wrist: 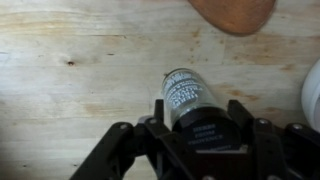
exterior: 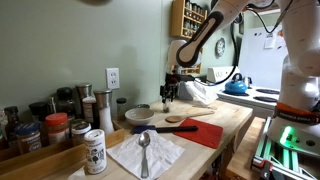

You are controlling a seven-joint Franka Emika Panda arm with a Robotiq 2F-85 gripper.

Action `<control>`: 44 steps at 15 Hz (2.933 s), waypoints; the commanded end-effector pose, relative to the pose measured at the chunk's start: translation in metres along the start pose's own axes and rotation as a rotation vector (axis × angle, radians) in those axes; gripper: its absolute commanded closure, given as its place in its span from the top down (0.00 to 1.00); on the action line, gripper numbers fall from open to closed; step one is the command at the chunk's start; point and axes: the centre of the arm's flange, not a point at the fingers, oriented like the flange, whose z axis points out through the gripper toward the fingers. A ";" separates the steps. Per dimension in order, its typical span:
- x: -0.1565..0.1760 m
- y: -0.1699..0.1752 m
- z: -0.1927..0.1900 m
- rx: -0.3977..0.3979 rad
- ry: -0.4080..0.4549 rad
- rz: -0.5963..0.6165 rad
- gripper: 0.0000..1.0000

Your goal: Pick up one glass jar from the right side of the counter and put it on the bottom shelf

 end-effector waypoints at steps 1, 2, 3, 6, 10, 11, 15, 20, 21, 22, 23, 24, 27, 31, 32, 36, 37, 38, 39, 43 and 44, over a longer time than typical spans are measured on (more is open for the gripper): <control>-0.002 0.002 0.001 -0.022 0.006 0.013 0.36; -0.002 0.005 -0.002 -0.020 0.010 0.016 0.30; -0.002 0.007 -0.003 -0.023 0.011 0.018 0.28; -0.006 0.014 -0.016 -0.021 0.011 0.017 0.28; -0.030 0.040 -0.068 -0.036 0.017 0.022 0.28; -0.040 0.048 -0.087 -0.052 0.007 0.029 0.28; -0.065 0.079 -0.149 -0.135 -0.019 0.070 0.28; -0.054 0.077 -0.141 -0.118 -0.010 0.073 0.53; -0.056 0.077 -0.140 -0.119 -0.013 0.072 0.28; -0.053 0.089 -0.144 -0.127 -0.008 0.093 0.28; -0.052 0.103 -0.151 -0.137 0.001 0.112 0.28; -0.052 0.124 -0.163 -0.154 0.019 0.151 0.28; -0.050 0.186 -0.199 -0.205 0.078 0.262 0.28; -0.045 0.266 -0.261 -0.260 0.184 0.412 0.28; -0.043 0.281 -0.275 -0.269 0.215 0.436 0.28; -0.043 0.297 -0.287 -0.255 0.260 0.468 0.53; -0.042 0.298 -0.288 -0.255 0.264 0.470 0.53; -0.042 0.297 -0.288 -0.255 0.263 0.469 0.53; -0.042 0.296 -0.287 -0.256 0.262 0.467 0.28; -0.033 0.325 -0.316 -0.276 0.358 0.503 0.28; -0.030 0.331 -0.325 -0.277 0.391 0.511 0.28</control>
